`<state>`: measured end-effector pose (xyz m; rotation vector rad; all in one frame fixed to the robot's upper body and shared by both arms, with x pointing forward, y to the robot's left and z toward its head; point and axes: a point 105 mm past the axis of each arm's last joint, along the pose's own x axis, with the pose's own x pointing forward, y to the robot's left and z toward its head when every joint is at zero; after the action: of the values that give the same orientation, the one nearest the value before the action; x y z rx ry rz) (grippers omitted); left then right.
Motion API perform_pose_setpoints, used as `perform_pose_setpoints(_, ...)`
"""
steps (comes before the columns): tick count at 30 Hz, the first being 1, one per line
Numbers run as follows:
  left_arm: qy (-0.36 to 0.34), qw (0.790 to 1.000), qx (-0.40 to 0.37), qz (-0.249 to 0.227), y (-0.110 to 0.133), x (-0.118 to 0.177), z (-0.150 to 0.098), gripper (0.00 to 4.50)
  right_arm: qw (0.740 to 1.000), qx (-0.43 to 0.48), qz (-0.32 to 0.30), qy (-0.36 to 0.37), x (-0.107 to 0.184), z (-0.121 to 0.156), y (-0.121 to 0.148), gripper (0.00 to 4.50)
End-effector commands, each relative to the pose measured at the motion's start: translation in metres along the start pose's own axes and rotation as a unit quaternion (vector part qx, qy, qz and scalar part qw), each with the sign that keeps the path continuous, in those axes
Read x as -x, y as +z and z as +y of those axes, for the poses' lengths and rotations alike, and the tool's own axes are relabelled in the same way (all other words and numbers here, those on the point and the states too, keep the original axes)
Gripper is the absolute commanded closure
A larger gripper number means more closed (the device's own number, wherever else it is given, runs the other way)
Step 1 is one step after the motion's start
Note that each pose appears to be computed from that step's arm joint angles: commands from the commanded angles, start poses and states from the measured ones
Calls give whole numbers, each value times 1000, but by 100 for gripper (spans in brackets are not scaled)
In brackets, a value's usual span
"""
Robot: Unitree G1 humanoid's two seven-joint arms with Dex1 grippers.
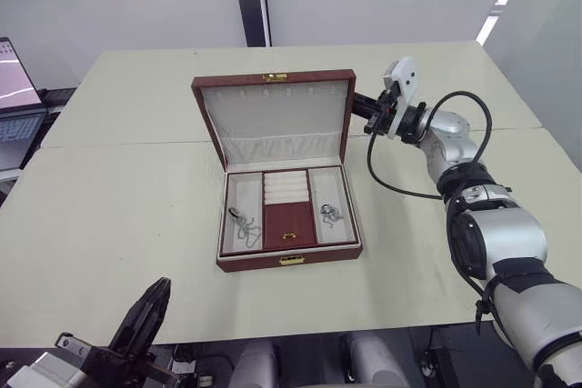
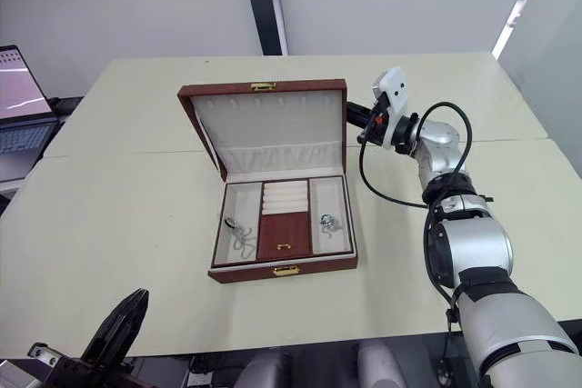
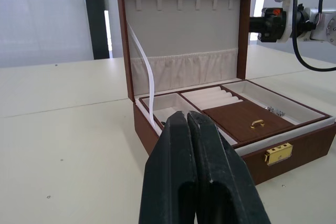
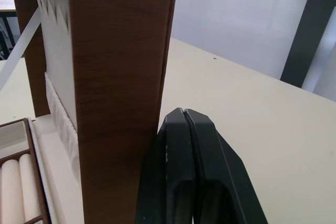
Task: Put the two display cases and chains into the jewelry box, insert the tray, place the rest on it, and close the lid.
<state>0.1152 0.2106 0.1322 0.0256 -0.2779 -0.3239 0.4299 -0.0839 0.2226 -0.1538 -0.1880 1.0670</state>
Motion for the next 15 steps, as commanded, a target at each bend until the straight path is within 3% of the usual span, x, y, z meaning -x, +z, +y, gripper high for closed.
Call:
perform_pose_setpoints(1,6,1000,-3,-10,3,1,0,446,999,8,-28,46,-7,10,18,450)
perform_pose_setpoints(7,5,1000,-3,-8,2,0,0,446,987,-14,21,158,3,39,0,450)
perform_pose_setpoints(15,10,1000,-3,0,-3,0,3,446,992,-8,23,127,8,31,-1,450)
